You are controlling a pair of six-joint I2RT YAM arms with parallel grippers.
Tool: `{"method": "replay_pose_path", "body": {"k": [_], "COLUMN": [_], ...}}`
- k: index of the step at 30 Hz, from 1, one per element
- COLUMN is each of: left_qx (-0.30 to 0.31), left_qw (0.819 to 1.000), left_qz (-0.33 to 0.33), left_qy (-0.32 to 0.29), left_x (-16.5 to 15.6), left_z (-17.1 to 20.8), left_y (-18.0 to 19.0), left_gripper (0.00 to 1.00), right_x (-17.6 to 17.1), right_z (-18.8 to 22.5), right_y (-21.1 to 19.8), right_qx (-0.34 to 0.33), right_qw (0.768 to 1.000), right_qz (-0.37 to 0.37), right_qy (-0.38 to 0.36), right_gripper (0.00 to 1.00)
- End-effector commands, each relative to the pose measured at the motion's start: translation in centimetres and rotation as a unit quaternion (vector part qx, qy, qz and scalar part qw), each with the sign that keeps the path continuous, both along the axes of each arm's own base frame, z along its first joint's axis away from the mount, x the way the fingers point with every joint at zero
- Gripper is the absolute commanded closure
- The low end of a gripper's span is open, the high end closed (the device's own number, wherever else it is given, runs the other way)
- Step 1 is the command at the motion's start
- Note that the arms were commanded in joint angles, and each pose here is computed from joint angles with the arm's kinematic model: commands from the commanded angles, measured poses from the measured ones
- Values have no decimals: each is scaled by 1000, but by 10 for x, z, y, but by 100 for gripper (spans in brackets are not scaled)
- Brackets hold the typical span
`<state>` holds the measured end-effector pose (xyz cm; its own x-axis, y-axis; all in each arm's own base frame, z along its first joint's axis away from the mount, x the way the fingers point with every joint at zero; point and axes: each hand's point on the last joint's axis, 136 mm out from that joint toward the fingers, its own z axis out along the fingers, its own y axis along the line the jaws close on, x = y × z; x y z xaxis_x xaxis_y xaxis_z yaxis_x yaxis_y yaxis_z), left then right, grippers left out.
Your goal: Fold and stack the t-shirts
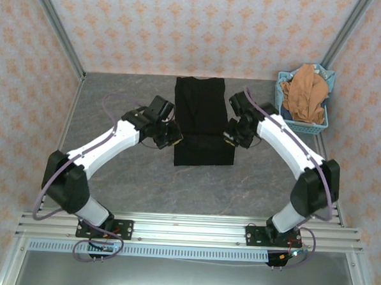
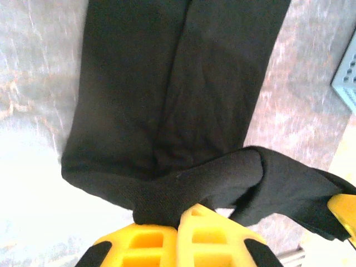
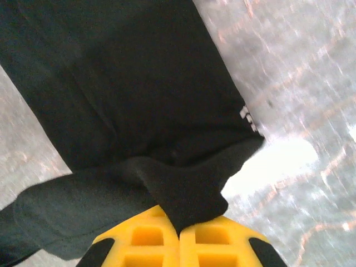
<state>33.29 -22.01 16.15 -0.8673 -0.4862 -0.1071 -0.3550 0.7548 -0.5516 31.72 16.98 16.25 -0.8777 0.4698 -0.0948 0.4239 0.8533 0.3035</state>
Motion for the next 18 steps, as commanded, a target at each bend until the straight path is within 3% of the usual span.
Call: {"method": "replay_pose_path", "body": {"k": [1, 10, 11, 14, 16, 18], "left_qx": [18, 30, 31, 34, 38, 43], "left_qw": [1000, 999, 999, 998, 998, 998], "left_qz": [1, 18, 21, 31, 38, 47], "left_qy": [-12, 35, 39, 34, 14, -1], "left_x": [31, 95, 102, 123, 135, 134], "left_z": [-1, -60, -65, -69, -58, -45], "left_y": [8, 11, 12, 16, 19, 23], "left_gripper": [100, 100, 94, 74, 53, 45], "right_x": [37, 104, 110, 134, 148, 154], "right_z": [-1, -57, -64, -74, -67, -56], "right_y": [1, 5, 6, 2, -3, -10], "right_qx": [-5, 14, 21, 27, 27, 24], "right_qw": [1000, 1000, 999, 999, 1000, 1000], "right_qz": [13, 4, 3, 3, 4, 4], "right_qy": [-19, 24, 27, 21, 3, -11], "right_gripper": [100, 100, 98, 66, 53, 47]}}
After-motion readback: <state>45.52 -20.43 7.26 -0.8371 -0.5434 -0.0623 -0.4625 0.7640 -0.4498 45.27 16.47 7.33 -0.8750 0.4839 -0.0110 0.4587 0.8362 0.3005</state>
